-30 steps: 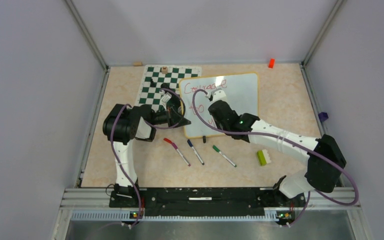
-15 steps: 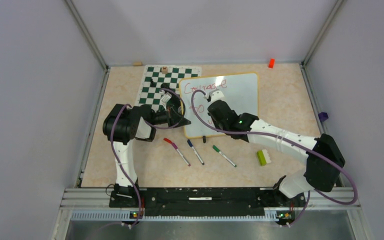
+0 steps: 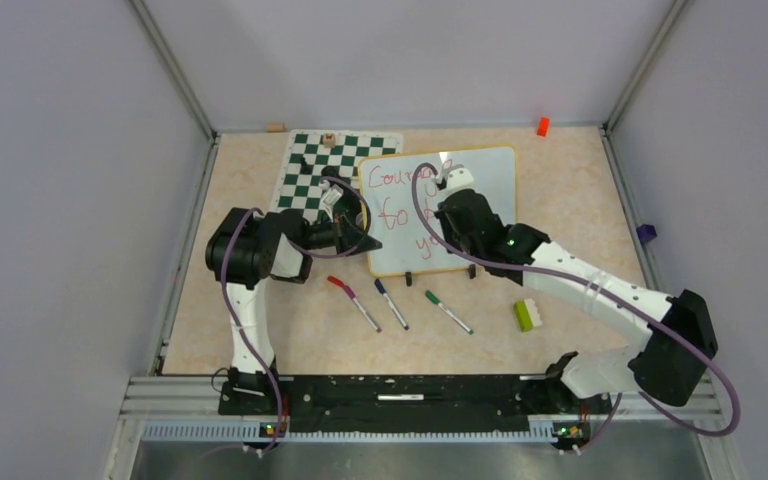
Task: Write a sentence on the whiteboard
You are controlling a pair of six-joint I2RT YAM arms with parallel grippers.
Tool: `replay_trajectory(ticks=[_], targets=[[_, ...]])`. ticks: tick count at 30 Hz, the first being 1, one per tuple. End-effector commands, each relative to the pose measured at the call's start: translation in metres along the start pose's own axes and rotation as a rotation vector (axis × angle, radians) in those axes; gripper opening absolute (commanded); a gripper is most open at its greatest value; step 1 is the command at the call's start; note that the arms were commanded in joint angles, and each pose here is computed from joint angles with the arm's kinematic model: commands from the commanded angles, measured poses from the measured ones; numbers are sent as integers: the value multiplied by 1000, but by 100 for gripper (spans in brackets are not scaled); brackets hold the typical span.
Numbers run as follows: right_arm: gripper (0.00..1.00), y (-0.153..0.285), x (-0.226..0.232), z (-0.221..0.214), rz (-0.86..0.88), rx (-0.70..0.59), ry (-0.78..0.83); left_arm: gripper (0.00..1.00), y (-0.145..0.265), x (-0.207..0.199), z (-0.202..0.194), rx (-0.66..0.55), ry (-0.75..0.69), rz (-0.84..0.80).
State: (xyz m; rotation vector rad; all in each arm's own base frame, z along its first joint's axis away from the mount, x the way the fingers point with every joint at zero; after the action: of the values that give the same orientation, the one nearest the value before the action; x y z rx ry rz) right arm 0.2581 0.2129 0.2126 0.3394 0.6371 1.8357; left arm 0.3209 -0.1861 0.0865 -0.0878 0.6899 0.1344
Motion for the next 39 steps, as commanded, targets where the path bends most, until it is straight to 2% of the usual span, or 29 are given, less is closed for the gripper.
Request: replay_trajectory(ticks=[1,39], targets=[[0,1,-6,10,-1,-43,-26,0,1,-10,13,-14,-172,-40],[0,-24,-10,-19,-82,48,23,0,1,-9,12,-14,-171,-39]])
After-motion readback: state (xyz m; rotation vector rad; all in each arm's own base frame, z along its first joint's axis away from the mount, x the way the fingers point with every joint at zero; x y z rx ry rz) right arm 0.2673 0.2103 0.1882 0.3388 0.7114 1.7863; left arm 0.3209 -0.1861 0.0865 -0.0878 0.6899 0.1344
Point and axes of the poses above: each gripper's point midway between its finger pads, its own y axis back along the fingers, its own x axis along the line the jaws close on, z = x × y, the point moved 5 cm from there along y, back along the fingers
